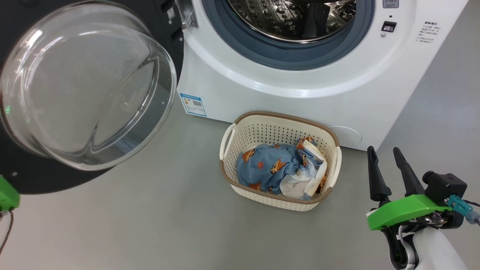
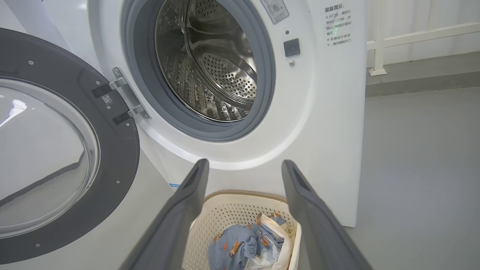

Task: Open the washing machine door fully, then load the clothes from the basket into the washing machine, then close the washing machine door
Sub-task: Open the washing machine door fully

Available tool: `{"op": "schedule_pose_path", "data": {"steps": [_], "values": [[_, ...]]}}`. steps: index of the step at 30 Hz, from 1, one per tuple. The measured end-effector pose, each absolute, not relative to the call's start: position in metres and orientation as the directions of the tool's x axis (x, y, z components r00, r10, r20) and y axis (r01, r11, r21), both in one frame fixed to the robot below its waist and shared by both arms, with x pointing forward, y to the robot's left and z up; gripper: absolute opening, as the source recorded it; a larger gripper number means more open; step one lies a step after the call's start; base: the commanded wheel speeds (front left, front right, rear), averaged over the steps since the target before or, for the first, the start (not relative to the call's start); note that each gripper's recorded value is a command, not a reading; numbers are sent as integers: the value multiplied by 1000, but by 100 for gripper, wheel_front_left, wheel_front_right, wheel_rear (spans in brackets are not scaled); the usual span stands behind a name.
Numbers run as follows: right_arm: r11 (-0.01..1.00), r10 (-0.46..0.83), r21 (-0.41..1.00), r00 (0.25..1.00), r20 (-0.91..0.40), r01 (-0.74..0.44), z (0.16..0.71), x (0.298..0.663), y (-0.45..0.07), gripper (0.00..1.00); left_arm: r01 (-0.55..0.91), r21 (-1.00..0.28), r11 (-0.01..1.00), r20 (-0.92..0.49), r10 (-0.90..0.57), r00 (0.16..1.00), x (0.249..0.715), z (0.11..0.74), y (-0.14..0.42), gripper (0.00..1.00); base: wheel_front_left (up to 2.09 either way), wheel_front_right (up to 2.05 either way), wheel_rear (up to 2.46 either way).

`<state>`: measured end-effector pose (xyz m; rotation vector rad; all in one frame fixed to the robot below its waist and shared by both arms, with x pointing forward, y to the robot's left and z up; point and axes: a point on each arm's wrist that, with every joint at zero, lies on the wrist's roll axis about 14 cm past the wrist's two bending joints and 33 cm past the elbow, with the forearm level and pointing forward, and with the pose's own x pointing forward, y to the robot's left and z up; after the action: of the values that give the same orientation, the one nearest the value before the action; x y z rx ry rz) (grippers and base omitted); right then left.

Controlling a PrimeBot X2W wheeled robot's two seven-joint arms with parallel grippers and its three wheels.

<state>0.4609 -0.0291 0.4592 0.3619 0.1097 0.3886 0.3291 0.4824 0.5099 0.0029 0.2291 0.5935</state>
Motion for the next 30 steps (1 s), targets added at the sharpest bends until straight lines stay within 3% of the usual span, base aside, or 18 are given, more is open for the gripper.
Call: {"op": "schedule_pose_path", "data": {"steps": [8, 9, 11, 12, 13, 30], "values": [[862, 392, 364, 919, -37, -353, 459, 460, -28, 100, -514, 32, 858, -189, 510, 839, 335, 507, 464, 0, 0, 0, 0], [862, 392, 363, 919, -37, -353, 460, 459, -28, 100, -511, 26, 859, -182, 506, 843, 335, 508, 463, 17, 0, 0, 0], [863, 390, 361, 920, -35, -352, 460, 459, -29, 100, -503, 13, 864, -164, 498, 851, 336, 511, 461, 66, 0, 0, 0], [864, 389, 361, 921, -34, -351, 461, 459, -30, 100, -497, 6, 867, -153, 492, 857, 338, 512, 459, 96, 0, 0, 0], [865, 387, 359, 922, -33, -350, 462, 458, -31, 100, -493, -2, 870, -144, 487, 861, 338, 514, 457, 100, 0, 0, 0], [889, 337, 324, 942, 17, -324, 484, 445, -60, 100, -304, -142, 942, -2, 307, 952, 361, 519, 374, 100, 0, 0, 0]]}}
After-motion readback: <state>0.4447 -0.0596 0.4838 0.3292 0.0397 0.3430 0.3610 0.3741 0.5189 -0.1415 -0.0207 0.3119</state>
